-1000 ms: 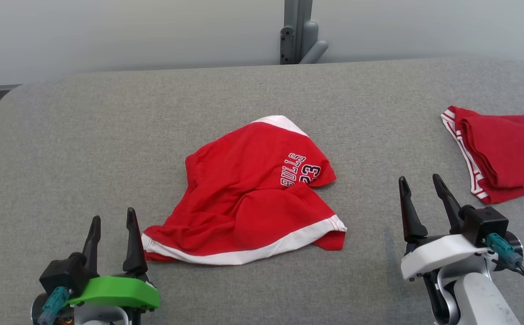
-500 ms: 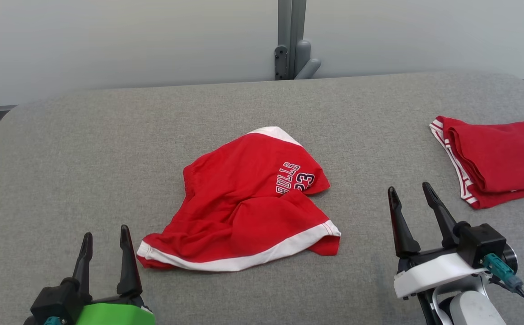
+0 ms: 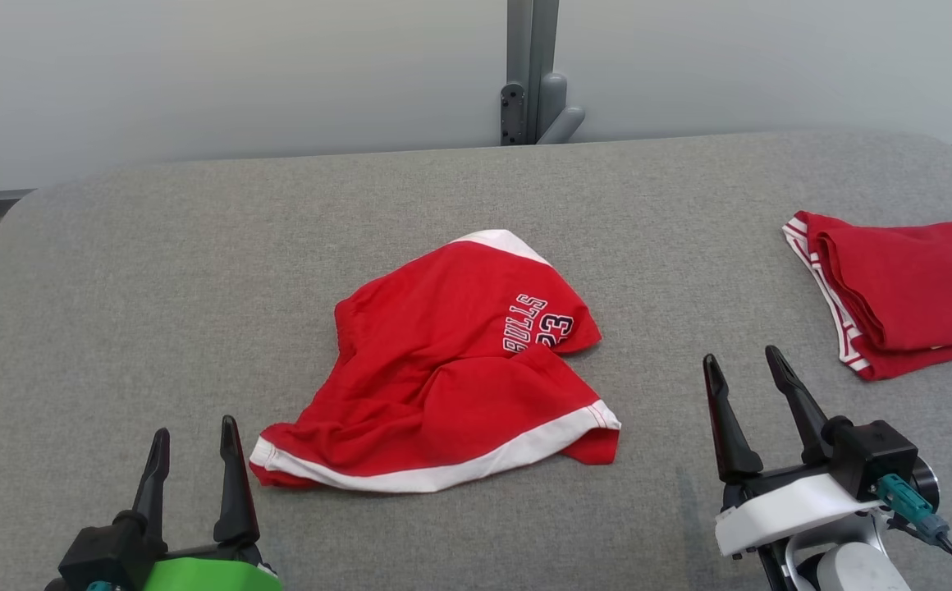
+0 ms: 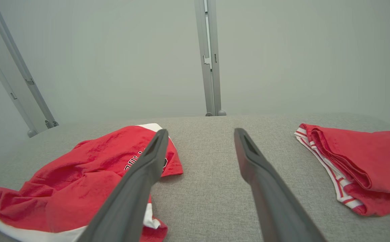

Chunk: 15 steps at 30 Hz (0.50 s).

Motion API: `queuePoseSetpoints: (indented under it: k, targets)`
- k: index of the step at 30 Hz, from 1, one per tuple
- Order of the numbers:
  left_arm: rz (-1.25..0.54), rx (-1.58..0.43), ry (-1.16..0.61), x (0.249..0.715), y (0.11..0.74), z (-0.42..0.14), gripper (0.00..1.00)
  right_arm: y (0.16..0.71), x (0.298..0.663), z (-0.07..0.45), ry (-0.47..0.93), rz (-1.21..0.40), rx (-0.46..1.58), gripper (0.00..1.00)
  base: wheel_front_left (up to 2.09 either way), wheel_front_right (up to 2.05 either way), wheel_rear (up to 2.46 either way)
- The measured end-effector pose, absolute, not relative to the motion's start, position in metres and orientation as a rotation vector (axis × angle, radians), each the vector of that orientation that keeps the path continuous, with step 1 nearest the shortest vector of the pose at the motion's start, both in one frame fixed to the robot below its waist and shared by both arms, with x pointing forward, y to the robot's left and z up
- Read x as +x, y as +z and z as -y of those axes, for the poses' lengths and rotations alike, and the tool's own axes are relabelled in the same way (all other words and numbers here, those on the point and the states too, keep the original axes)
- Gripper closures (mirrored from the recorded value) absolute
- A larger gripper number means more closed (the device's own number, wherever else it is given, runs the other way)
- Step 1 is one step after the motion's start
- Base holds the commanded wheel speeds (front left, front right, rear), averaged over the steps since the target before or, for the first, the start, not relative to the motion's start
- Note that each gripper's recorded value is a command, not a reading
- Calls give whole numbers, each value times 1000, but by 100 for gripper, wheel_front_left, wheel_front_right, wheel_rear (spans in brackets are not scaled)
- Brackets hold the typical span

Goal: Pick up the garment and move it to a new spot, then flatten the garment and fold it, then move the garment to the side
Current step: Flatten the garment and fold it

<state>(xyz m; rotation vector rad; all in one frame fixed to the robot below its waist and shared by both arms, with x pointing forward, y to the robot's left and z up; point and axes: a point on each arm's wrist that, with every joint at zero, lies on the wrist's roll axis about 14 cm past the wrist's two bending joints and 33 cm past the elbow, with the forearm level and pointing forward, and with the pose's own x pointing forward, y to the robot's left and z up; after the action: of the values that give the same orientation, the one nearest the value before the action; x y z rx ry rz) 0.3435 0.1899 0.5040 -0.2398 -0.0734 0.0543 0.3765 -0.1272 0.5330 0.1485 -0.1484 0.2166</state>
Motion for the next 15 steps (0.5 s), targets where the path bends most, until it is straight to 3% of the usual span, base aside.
queuePoseSetpoints:
  k: [7,15]
  targets:
    - [62,-240,54,343,501,-190,0,528,378,124,225,132,149,0,0,0,0]
    - [46,-240,63,343,495,-191,0,481,371,93,332,-31,83,0,0,0,0]
